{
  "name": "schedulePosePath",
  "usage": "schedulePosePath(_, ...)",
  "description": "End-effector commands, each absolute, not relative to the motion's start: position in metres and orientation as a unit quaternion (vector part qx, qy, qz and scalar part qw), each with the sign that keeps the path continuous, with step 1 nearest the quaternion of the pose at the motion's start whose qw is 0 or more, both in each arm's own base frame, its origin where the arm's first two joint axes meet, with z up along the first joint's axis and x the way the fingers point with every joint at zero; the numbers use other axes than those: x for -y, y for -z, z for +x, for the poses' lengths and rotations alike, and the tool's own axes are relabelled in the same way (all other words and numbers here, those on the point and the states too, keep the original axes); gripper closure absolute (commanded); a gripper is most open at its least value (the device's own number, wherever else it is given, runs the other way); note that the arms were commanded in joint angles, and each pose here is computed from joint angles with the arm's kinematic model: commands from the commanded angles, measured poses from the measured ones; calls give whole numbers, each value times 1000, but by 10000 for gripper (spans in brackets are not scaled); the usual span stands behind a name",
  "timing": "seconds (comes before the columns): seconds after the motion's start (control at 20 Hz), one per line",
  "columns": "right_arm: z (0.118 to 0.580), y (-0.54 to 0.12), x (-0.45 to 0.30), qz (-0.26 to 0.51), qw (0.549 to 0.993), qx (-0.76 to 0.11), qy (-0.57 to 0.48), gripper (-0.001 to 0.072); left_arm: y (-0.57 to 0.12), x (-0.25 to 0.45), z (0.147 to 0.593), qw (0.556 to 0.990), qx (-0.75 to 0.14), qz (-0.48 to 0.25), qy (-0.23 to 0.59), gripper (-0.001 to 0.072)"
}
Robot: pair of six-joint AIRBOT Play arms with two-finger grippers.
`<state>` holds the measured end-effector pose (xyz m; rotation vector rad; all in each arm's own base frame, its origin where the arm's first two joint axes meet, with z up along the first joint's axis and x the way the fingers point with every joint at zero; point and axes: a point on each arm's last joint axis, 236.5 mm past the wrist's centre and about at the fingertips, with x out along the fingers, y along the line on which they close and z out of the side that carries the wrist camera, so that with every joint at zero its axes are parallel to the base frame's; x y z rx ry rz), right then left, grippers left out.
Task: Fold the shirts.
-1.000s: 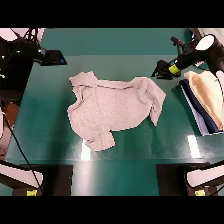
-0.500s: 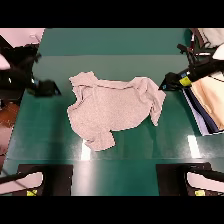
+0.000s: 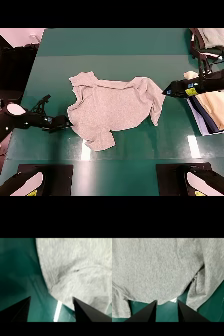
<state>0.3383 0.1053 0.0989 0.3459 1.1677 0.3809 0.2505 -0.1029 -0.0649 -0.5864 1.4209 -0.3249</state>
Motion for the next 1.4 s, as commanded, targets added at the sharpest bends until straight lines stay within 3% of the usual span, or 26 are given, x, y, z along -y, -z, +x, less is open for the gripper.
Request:
schedulePosePath(0.0,337,-103,-105,162,811,-534,-176,414,76,116,252,722,-623,-263,145,98)
schedulePosePath(0.35,327,-99,-105,157,798,-553,-180,414,78,132,261,737,-610,-254,141,100)
schedulePosePath(0.4,324,-97,-104,154,795,-559,-180,414,78,132,262,738,-609,-255,140,264)
schedulePosePath(0.45,320,-94,-102,148,791,-567,-177,414,78,132,263,739,-607,-255,141,555)
schedulePosePath(0.5,315,-89,-96,137,786,-578,-169,414,76,132,265,741,-605,-254,142,683)
schedulePosePath(0.7,281,-32,-75,127,749,-641,-115,384,48,137,283,754,-587,-238,171,686)
schedulePosePath(0.75,268,-12,-75,131,734,-657,-109,309,39,138,289,759,-581,-234,179,686)
schedulePosePath(0.8,258,5,-76,137,726,-666,-106,186,32,139,294,763,-574,-232,183,686)
schedulePosePath(0.85,253,20,-83,149,722,-667,-107,170,26,140,298,767,-569,-231,186,686)
schedulePosePath(1.15,269,63,-109,160,768,-612,-103,183,19,141,303,771,-563,-230,190,686)
schedulePosePath(1.3,271,77,-113,163,760,-622,-95,187,19,141,302,769,-565,-230,191,686)
schedulePosePath(1.35,273,81,-114,163,755,-628,-93,221,19,141,301,768,-566,-230,192,686)
